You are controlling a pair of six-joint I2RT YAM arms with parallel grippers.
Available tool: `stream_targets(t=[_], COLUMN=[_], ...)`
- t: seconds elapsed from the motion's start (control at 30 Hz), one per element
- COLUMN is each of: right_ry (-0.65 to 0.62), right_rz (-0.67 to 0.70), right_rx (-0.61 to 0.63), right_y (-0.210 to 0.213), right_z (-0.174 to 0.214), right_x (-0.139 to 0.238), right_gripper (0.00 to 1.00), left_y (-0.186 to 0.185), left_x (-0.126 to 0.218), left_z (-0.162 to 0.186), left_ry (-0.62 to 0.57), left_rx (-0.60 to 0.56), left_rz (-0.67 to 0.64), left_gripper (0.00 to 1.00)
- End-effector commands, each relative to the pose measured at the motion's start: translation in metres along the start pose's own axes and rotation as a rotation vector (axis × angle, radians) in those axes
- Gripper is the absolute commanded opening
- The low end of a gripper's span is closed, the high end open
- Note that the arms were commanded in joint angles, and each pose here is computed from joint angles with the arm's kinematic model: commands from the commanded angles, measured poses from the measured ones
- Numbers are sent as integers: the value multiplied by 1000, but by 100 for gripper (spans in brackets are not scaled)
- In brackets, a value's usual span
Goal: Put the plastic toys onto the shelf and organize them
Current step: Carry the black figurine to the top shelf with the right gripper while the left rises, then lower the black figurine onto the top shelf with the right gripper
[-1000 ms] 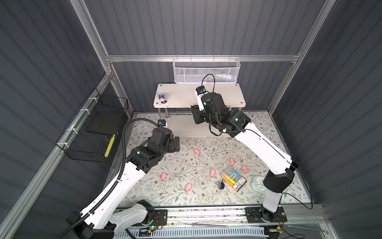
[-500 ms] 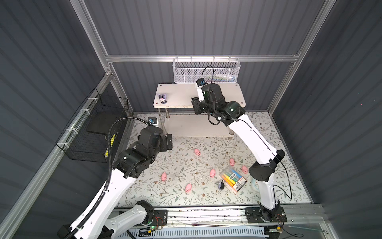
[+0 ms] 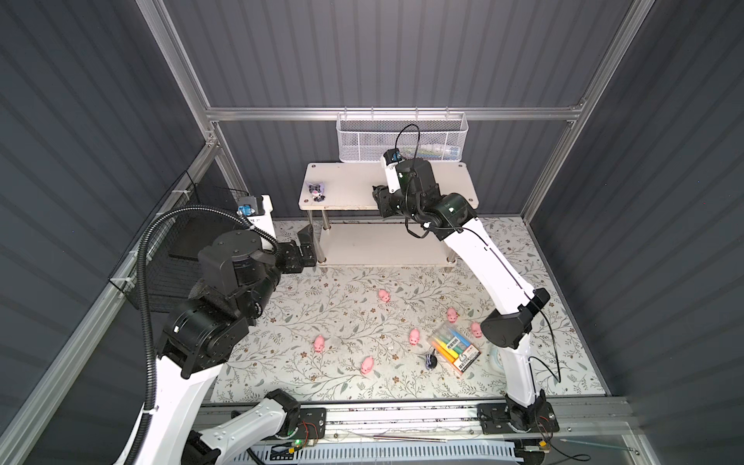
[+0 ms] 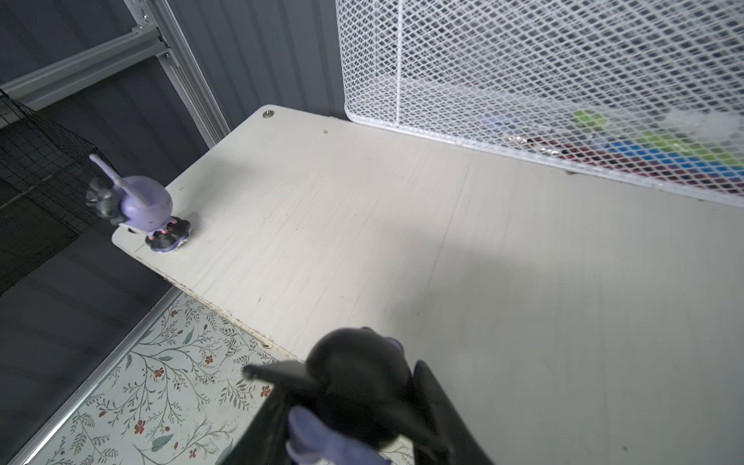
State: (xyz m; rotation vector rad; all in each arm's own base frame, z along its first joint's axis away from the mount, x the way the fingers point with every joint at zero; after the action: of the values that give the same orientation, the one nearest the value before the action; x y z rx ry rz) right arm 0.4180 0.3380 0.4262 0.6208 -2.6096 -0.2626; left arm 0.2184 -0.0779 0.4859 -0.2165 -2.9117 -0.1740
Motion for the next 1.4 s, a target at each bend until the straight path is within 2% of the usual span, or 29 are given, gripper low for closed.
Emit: stream_targets(t=[0.0,0.57,1.37], right_ry=[-23,-10,-13], right_rz=[-15,-6,-4], right_rx=[9,6,1], right_y=[-1,-11,-21], right_z=[-6,-3,-5], right_x=[-6,-18,-25], right_gripper=[35,36,38], left_y=[-10,-57,-62], left_x=[-10,-53,-68], left_z=[3,9,13], left_ry=[37,121,141], left_rx=[-41,-93,-106], left_rz=[48,241,240], left_gripper=[100,100,100])
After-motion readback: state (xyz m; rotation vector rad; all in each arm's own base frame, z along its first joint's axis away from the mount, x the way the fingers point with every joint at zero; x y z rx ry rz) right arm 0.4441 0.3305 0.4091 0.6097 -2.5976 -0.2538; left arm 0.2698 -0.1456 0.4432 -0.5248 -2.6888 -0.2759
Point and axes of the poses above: each gripper's point midway between its finger pads, its own x axis back along the fingers, its own y axis along the line the jaws close on, z = x × y, the point moved 4 cm from there along x, back along the fingers, and after that the axes turned 12 degrees about -x, right-handed, at the moved point
